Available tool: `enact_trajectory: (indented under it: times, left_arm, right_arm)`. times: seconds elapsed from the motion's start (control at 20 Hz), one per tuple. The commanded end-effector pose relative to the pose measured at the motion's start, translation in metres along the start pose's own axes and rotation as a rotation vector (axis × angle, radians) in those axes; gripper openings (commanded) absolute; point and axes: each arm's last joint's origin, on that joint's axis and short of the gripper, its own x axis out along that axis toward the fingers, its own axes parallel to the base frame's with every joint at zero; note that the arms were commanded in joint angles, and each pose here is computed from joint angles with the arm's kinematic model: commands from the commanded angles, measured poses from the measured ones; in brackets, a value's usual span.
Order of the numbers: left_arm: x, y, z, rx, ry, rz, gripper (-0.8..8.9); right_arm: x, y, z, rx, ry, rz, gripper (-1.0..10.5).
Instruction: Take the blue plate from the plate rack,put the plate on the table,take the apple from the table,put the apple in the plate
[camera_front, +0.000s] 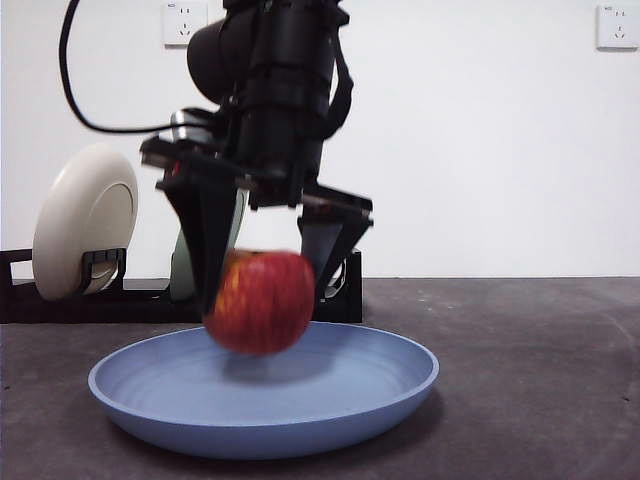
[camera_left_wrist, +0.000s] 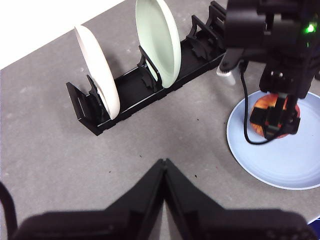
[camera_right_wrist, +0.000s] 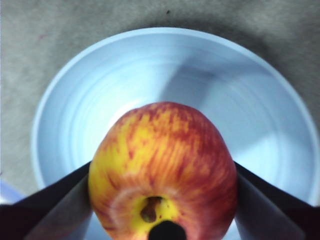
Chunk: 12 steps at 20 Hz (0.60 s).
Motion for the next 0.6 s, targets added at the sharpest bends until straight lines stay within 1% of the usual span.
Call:
enact_trajectory:
  times: [0.05, 0.2, 0.3, 0.35, 0.4, 0.55, 0.6]
  left_arm:
    - [0.0, 0.0, 0.0, 0.003, 0.0, 0.002, -0.08]
    - [0.0, 0.0, 0.0, 0.006, 0.0, 0.002, -0.08]
    - [0.0, 0.0, 0.0, 0.011, 0.0, 0.003, -0.08]
    - [0.0, 0.0, 0.0, 0.012, 0.0, 0.003, -0.08]
    - [0.0, 0.0, 0.0, 0.012, 0.0, 0.003, -0.08]
    - [0.0, 0.0, 0.0, 0.016, 0.0, 0.003, -0.08]
    - [0.0, 0.0, 0.0, 0.023, 0.0, 0.003, -0.08]
  right_arm:
    - [0.021, -0.002, -0.005, 0.021, 0.04, -0.003, 0.0]
    - [0.039, -0.004, -0.014, 0.035, 0.074, -0.006, 0.0]
    - [0.043, -0.005, -0.016, 0.04, 0.079, -0.008, 0.0]
    - [0.043, -0.005, -0.015, 0.042, 0.075, -0.007, 0.3]
    - [0.042, -0.005, -0.015, 0.042, 0.072, -0.006, 1.3]
    - [0.041, -0.005, -0.015, 0.042, 0.068, -0.006, 5.6]
    - [0.041, -0.005, -0.014, 0.041, 0.066, -0.005, 6.2]
